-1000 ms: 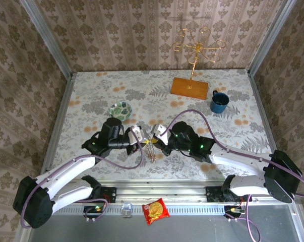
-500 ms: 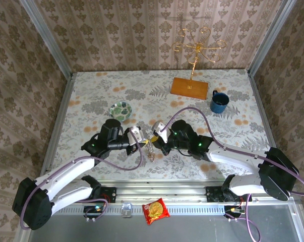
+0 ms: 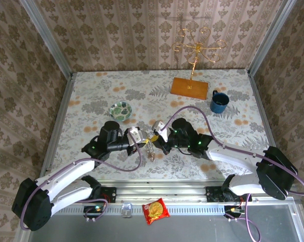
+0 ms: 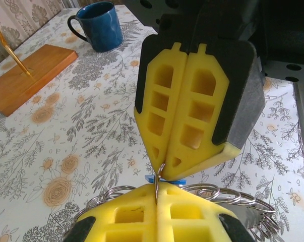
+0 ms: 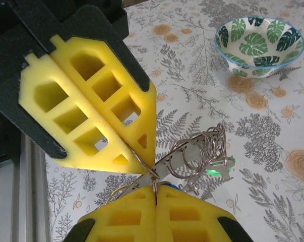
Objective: Put the keys on the keyring
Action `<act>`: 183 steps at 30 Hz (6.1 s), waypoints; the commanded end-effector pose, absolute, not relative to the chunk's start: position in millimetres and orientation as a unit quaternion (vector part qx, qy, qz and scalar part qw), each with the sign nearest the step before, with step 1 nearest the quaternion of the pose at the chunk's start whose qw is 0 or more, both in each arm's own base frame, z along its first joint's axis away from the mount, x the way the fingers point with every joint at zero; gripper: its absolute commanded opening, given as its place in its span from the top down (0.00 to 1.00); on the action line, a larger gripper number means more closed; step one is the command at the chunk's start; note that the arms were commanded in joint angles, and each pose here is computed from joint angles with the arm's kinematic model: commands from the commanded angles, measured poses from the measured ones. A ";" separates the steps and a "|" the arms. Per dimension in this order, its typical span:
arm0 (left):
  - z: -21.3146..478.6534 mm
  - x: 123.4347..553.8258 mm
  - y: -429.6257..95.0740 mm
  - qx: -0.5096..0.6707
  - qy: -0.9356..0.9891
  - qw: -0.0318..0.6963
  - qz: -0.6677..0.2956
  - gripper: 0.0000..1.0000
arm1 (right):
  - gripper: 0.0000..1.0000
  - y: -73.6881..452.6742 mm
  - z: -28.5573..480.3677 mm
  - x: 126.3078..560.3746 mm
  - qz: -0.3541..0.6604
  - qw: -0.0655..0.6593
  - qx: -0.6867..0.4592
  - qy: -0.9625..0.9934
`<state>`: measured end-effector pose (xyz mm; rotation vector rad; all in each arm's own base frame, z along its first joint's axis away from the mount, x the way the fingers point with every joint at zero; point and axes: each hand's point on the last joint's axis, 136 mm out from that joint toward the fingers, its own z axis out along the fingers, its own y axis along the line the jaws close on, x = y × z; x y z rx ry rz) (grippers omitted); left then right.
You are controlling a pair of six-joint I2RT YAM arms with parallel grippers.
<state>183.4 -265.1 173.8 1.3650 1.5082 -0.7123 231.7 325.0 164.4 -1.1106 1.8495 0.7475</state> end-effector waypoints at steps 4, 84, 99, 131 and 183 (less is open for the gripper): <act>197.7 175.5 -273.4 0.551 0.576 0.511 -0.322 1.00 | 0.94 320.2 162.9 240.1 0.256 0.420 -0.480 0.726; 205.3 160.0 -281.8 0.482 0.517 0.559 -0.433 1.00 | 0.69 311.6 185.8 214.8 0.375 0.483 -0.512 0.603; 208.2 157.7 -283.6 0.483 0.508 0.558 -0.444 1.00 | 0.77 320.6 191.9 219.3 0.391 0.483 -0.508 0.597; 175.3 162.3 -286.1 0.508 0.554 0.515 -0.411 0.90 | 1.00 313.2 186.2 218.6 0.339 0.462 -0.549 0.608; 167.8 159.1 -288.7 0.562 0.550 0.501 -0.362 1.00 | 0.84 301.4 163.4 210.5 0.294 0.386 -0.571 0.662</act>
